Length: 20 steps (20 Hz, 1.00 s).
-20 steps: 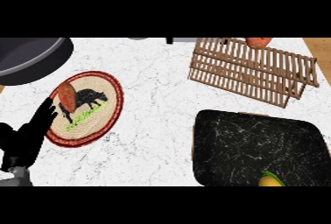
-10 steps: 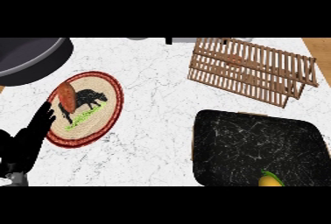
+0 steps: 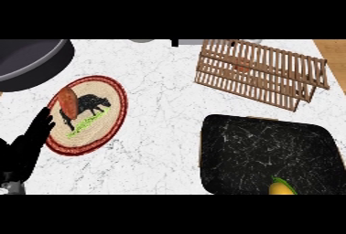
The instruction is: Pick the squash from the tray and place it in the tiered shelf
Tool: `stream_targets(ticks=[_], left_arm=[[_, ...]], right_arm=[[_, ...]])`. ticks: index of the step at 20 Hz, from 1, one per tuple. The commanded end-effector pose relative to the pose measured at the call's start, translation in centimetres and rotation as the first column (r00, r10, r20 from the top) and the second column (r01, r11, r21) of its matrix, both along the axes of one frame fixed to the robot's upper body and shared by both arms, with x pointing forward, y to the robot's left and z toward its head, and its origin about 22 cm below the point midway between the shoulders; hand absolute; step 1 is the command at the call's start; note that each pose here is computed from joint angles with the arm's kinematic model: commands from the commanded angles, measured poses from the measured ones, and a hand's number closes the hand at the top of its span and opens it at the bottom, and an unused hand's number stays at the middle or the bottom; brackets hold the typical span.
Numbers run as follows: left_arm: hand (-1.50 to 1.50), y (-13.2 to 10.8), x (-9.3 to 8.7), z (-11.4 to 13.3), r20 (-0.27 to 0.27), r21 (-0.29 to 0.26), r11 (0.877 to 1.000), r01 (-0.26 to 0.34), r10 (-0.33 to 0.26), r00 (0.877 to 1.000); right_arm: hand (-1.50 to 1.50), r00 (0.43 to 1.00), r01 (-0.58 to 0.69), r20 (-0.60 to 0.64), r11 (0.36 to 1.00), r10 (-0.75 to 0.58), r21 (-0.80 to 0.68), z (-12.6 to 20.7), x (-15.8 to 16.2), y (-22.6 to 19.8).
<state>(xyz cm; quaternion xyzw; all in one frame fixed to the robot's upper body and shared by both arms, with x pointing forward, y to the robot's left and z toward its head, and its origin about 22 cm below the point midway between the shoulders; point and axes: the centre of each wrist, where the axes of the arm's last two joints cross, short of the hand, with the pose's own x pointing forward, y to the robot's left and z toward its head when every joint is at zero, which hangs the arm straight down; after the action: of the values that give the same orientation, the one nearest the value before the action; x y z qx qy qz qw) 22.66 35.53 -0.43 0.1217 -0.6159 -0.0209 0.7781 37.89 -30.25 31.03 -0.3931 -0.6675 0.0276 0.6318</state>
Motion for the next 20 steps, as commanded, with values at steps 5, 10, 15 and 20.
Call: stream_targets(ticks=[5, 10, 15, 20], left_arm=[[0.0, -0.6, -0.6, -0.7, -0.015, -0.002, 1.0, -0.017, 0.017, 1.0], [0.0, 1.1, -0.4, 0.6, -0.017, -0.003, 1.0, -0.025, 0.025, 1.0], [0.0, 0.1, -0.6, -0.3, -0.007, -0.014, 0.999, -0.031, 0.031, 0.999], [0.0, 1.2, -1.7, -0.7, -0.008, -0.017, 0.998, -0.061, 0.061, 0.998]], right_arm=[[-1.5, 0.987, -0.021, 0.161, 0.991, -0.001, 0.133, 4.9, -7.5, -5.8], [-1.5, 0.981, 0.104, 0.148, 0.987, -0.122, 0.122, 7.4, -14.4, -11.0], [-1.5, 0.987, 0.121, 0.093, 0.988, -0.13, 0.098, 10.1, -21.3, -16.3], [-1.5, 0.99, 0.108, 0.08, 0.991, -0.114, 0.077, 10.3, -27.6, -21.0]])
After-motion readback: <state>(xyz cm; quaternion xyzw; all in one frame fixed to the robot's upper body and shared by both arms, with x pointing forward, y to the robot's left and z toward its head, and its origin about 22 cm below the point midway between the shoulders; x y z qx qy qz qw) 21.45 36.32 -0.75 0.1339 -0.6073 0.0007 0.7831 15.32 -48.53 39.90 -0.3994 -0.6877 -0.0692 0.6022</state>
